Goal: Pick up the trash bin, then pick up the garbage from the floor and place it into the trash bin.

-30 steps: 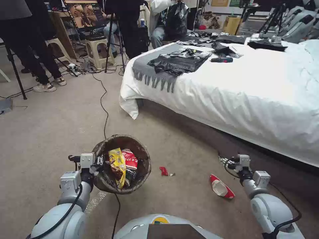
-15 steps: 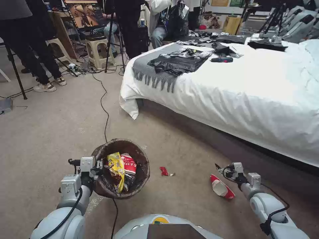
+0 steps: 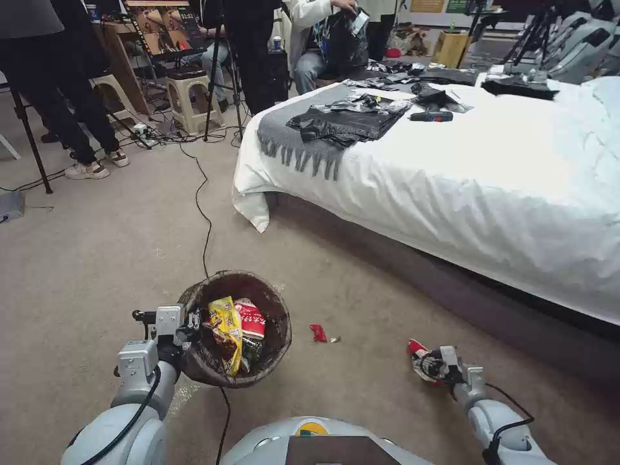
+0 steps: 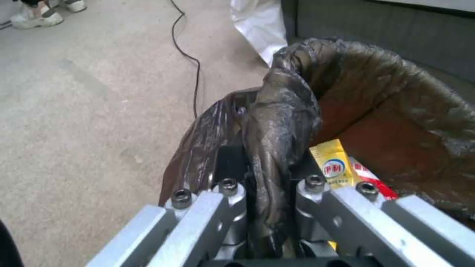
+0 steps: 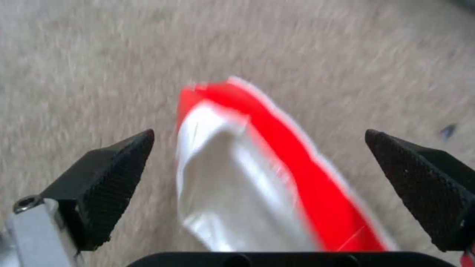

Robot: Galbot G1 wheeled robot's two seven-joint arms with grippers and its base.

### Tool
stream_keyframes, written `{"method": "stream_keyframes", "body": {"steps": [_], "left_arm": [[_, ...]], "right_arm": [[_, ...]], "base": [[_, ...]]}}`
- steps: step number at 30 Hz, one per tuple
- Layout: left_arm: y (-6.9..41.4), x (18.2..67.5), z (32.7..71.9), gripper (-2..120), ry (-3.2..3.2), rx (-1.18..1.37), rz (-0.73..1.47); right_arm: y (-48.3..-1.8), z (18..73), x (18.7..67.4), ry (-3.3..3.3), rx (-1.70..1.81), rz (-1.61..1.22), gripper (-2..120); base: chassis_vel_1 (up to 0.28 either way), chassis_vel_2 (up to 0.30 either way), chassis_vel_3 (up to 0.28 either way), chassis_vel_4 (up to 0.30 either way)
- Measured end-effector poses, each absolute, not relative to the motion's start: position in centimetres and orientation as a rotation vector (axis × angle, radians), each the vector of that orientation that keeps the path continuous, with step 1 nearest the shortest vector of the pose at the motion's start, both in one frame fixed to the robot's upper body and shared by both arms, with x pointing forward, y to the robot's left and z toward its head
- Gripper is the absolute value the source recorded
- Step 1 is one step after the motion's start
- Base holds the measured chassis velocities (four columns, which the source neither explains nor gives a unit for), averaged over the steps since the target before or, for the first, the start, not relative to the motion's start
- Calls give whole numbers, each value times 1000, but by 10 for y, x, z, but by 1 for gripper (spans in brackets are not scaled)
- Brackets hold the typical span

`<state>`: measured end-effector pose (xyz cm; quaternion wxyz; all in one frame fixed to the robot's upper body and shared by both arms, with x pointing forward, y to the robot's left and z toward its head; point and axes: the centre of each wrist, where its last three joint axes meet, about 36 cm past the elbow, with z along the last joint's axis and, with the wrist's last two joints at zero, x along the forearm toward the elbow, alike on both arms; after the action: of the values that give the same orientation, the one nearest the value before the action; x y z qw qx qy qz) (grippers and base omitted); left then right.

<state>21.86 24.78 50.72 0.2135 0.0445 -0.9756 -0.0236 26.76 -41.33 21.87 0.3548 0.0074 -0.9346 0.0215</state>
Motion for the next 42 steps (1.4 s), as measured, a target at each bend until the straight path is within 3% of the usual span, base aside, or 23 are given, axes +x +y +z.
{"method": "stream_keyframes", "body": {"steps": [17, 20, 24, 28, 33, 36, 38, 42], "left_arm": [[248, 220, 508, 7, -2718, 127, -73], [248, 220, 508, 7, -2719, 128, -75], [249, 220, 509, 7, -2723, 127, -76], [248, 222, 509, 7, -2729, 121, -73], [248, 222, 509, 7, -2732, 121, -73], [248, 223, 510, 7, -2734, 120, -73], [248, 223, 510, 7, -2735, 120, -73], [247, 223, 510, 7, -2739, 119, -71]], "right_arm": [[-406, 185, 264, -2363, 12, 24, 100], [-408, 182, 264, -2365, 1, 7, 95], [-412, 182, 263, -2374, -15, -5, 84], [-413, 187, 262, -2388, -19, -5, 65], [-412, 191, 262, -2399, -13, 0, 52], [-410, 194, 262, -2412, -6, 17, 36], [-410, 195, 263, -2414, -4, 23, 33], [-407, 198, 263, -2429, 14, 57, 17]], "base": [[0, 0, 0, 0], [0, 0, 0, 0], [0, 0, 0, 0], [0, 0, 0, 0], [0, 0, 0, 0], [0, 0, 0, 0], [0, 0, 0, 0], [0, 0, 0, 0]]}}
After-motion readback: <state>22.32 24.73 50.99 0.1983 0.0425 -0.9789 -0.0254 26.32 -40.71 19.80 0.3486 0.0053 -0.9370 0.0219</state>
